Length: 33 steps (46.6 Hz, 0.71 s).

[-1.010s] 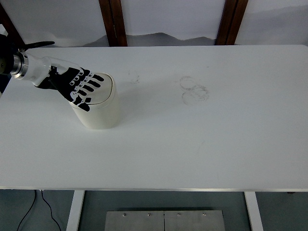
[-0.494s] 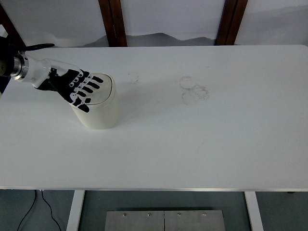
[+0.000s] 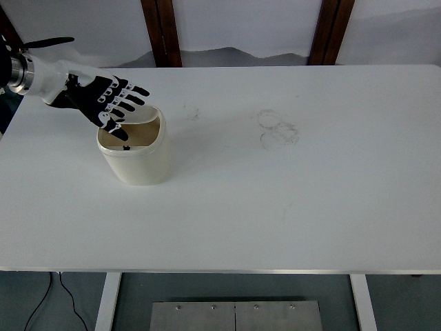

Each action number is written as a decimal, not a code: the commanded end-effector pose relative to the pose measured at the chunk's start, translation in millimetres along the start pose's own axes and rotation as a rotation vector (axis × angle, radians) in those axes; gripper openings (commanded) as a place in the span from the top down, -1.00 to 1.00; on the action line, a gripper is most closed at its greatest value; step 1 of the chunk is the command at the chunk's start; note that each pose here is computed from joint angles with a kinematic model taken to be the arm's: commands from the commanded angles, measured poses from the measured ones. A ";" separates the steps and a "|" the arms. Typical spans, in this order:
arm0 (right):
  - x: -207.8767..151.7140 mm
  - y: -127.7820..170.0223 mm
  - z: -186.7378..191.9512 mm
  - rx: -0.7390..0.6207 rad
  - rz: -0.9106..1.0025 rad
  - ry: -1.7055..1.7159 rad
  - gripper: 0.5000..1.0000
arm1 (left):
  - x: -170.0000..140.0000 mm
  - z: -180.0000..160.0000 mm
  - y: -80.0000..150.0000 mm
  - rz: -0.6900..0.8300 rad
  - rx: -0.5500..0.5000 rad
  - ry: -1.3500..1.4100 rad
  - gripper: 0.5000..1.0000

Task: Open trash can

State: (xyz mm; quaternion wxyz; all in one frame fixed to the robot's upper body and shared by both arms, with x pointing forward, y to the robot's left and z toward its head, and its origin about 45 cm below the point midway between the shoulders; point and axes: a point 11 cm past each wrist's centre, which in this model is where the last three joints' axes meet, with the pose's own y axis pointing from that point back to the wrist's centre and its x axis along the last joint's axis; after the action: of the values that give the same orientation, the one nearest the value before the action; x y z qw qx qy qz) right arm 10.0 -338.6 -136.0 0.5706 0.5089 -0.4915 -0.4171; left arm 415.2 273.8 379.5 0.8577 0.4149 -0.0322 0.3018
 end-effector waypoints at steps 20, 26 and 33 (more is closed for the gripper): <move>-0.1 0.0 0.9 -0.001 0.000 -0.001 -0.98 | 40.6 41.3 33.1 0.143 -0.173 0.020 -1.00; -0.1 0.0 0.9 -0.001 0.000 -0.001 -0.98 | 56.7 45.7 39.6 0.193 -0.223 0.053 -1.00; -0.1 0.0 0.9 -0.002 0.000 0.001 -0.98 | 75.5 52.8 49.6 0.247 -0.312 0.105 -1.00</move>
State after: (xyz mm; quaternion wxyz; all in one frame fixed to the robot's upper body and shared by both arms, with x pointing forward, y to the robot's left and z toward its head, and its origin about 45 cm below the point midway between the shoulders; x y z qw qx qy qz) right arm 9.0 -338.6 -136.0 0.5706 0.5084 -0.4913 -0.4177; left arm 455.7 292.7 463.7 0.8666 0.2780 -0.0837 0.4060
